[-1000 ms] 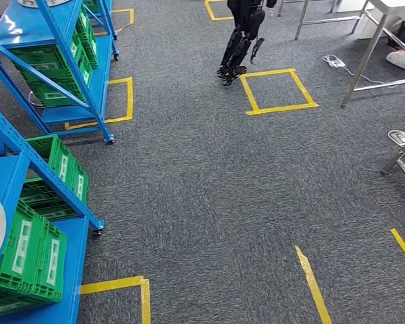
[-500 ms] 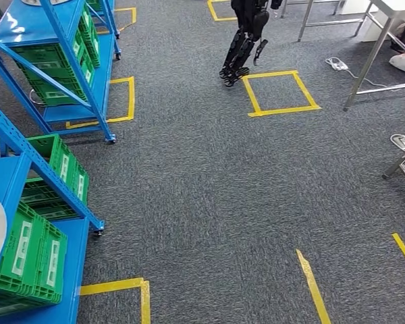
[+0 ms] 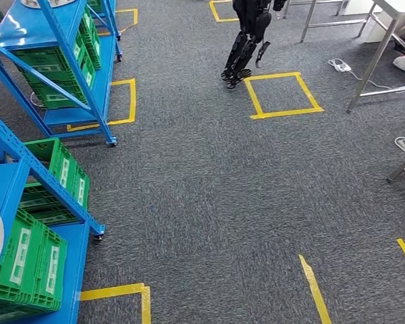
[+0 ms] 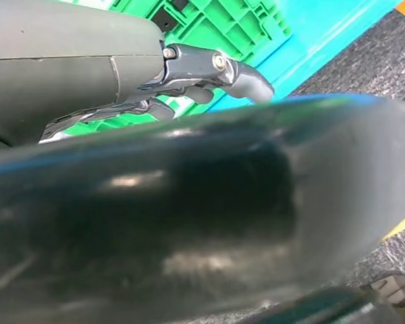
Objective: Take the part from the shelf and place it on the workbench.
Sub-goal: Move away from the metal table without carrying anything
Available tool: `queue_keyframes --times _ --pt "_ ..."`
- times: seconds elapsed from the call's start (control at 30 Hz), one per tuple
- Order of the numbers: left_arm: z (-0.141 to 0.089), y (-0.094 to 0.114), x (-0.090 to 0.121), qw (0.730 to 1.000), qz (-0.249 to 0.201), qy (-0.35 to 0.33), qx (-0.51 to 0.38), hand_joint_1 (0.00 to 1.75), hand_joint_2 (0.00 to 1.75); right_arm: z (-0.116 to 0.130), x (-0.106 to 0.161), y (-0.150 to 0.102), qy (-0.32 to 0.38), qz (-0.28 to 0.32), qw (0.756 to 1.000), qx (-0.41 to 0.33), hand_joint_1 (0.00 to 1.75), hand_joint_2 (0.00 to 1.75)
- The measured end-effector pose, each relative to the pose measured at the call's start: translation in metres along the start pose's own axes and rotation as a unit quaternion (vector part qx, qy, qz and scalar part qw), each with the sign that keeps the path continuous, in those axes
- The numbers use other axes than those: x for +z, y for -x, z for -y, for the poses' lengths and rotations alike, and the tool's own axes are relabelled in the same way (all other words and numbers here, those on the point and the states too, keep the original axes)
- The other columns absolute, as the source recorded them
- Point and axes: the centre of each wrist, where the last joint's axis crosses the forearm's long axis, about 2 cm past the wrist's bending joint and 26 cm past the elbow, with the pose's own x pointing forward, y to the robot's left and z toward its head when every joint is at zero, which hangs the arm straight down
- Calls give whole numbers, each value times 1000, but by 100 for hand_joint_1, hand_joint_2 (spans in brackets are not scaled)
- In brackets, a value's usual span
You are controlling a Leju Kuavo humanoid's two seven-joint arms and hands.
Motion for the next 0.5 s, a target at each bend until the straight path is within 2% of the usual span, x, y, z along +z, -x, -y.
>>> queue_keyframes --times 0.5 --pt "-2 -1 0 1000 4 -2 -1 0 0 -1 -1 -2 -4 2 1000 8 0 0"
